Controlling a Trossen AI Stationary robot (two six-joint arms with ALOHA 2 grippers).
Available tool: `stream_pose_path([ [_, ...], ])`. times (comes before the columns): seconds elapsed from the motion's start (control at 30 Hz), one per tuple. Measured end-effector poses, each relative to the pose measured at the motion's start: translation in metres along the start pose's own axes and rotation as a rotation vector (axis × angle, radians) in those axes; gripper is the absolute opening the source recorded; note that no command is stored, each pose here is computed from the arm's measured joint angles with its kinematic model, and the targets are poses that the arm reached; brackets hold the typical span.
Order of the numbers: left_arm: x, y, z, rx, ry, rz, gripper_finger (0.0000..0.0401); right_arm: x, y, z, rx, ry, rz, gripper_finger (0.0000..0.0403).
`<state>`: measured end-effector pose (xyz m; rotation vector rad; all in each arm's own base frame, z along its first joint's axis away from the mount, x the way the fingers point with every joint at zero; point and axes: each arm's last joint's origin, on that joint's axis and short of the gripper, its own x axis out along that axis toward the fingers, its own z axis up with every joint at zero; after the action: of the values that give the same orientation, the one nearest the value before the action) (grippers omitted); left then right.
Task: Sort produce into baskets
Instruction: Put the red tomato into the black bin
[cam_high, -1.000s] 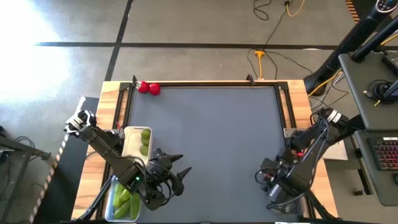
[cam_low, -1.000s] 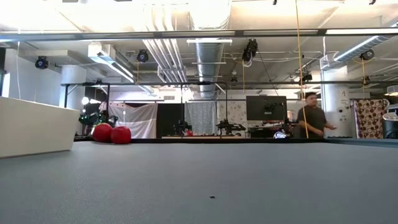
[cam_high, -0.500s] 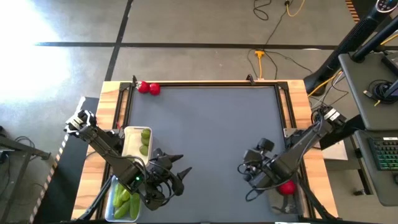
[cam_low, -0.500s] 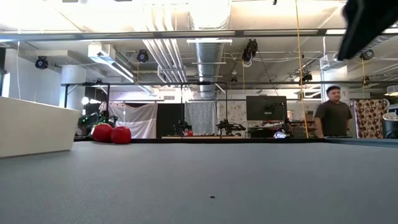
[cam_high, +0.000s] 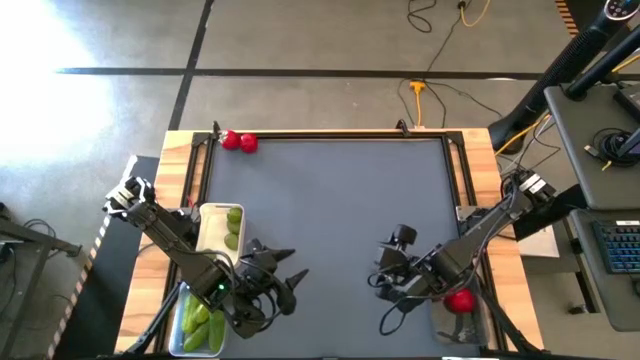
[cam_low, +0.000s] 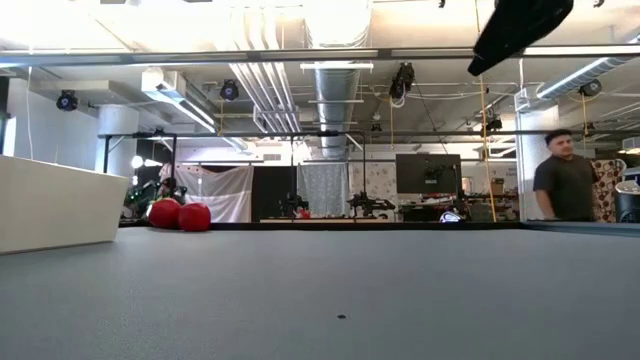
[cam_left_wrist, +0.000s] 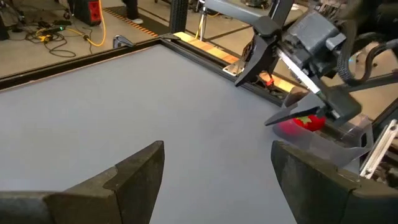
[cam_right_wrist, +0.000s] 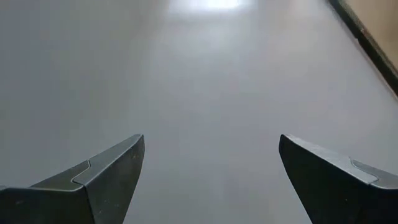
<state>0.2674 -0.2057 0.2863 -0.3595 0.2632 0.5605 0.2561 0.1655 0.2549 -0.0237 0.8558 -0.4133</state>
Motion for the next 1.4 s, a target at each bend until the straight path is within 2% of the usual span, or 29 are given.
stream_pose_path([
  [0.27, 0.000, -0.002, 0.001, -0.025, -0.006, -0.014, 0.0278, 0.005, 0.000, -0.003, 0.007, -0.059, -0.047, 0.0364],
  [0.4, 0.007, 0.005, 0.005, 0.140, -0.083, 0.080, 0.0278, 0.010, 0.003, -0.004, 0.048, -0.130, -0.046, 0.0364],
  [0.47, 0.012, 0.011, 0.006, 0.184, -0.082, 0.124, 0.0278, 0.015, 0.006, -0.006, 0.050, -0.160, -0.028, 0.0364],
  [0.63, 0.043, 0.034, 0.018, 0.164, 0.138, 0.162, 0.0278, 0.028, 0.012, -0.016, 0.024, -0.223, 0.008, 0.0364],
  [0.73, 0.061, 0.056, 0.024, 0.236, 0.214, 0.275, 0.0278, 0.035, 0.013, -0.022, 0.015, -0.247, 0.027, 0.0364],
  [0.9, 0.085, 0.109, 0.045, 0.339, 0.299, 0.568, 0.0278, 0.041, 0.014, -0.028, 0.017, -0.283, 0.052, 0.0364],
  [1.0, 0.100, 0.145, 0.058, 0.334, 0.430, 0.727, 0.0278, 0.045, 0.014, -0.033, 0.010, -0.287, 0.050, 0.0364],
  [1.1, 0.116, 0.180, 0.072, 0.320, 0.577, 0.827, 0.0278, 0.046, 0.013, -0.035, 0.009, -0.290, 0.043, 0.0364],
  [1.23, 0.135, 0.228, 0.090, 0.331, 0.753, 0.872, 0.0278, 0.046, 0.012, -0.034, 0.015, -0.314, 0.005, 0.0363],
  [1.4, 0.151, 0.279, 0.106, 0.350, 0.930, 0.796, 0.0278, 0.046, 0.010, -0.033, 0.029, -0.360, -0.069, 0.0364],
])
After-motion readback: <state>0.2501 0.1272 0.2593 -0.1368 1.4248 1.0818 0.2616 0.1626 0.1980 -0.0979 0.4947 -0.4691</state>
